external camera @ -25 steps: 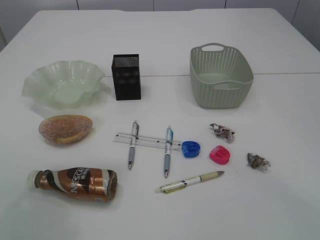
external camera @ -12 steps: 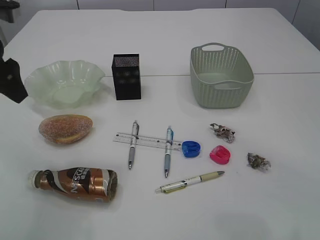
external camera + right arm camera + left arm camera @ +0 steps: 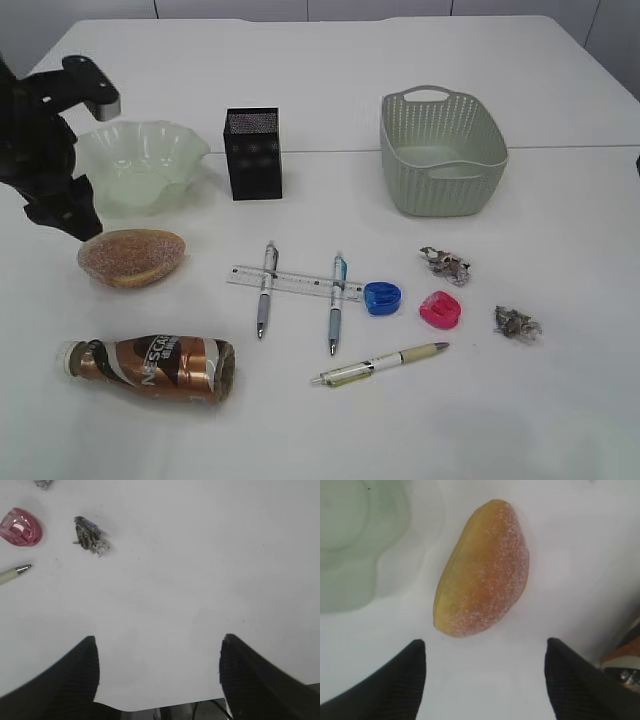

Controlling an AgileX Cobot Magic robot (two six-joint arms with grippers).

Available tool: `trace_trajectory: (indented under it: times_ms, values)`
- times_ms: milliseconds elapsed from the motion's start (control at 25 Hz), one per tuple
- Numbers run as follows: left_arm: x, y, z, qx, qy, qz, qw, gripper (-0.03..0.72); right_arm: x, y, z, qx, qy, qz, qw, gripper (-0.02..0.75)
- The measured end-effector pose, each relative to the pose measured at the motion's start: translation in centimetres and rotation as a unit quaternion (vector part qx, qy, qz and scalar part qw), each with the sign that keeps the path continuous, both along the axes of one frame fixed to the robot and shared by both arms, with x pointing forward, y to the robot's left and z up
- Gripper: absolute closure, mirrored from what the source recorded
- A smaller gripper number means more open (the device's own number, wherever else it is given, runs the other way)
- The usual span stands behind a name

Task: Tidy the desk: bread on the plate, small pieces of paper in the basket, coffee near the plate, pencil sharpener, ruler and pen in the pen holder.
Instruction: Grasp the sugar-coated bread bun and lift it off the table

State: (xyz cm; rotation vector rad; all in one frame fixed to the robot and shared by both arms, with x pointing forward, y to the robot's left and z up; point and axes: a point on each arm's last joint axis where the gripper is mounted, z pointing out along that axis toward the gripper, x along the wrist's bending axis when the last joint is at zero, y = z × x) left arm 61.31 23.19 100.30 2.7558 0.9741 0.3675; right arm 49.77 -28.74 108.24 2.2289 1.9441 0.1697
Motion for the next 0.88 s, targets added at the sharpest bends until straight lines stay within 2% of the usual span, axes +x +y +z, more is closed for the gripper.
trace_trajectory:
  times_ms: [400, 560, 760, 880]
  values:
    - [1.0, -1.9, -3.9, 0.003, 0.024, -0.025, 0.999, 0.128, 0.0, 0.1, 0.1, 0.008, -0.002, -0.001, 1.000, 0.218]
    - [1.4, -1.9, -5.6, 0.016, 0.033, -0.032, 0.999, 0.109, 0.0, 0.2, 0.1, 0.010, -0.002, 0.000, 1.000, 0.218]
    - [2.1, -1.7, -6.4, 0.035, 0.014, -0.043, 0.998, 0.106, 0.0, 0.2, 0.1, 0.010, -0.002, 0.000, 1.000, 0.220]
    - [2.4, -1.8, -6.8, 0.036, 0.006, -0.044, 0.998, 0.105, 0.0, 0.2, 0.1, 0.010, -0.002, 0.000, 1.000, 0.220]
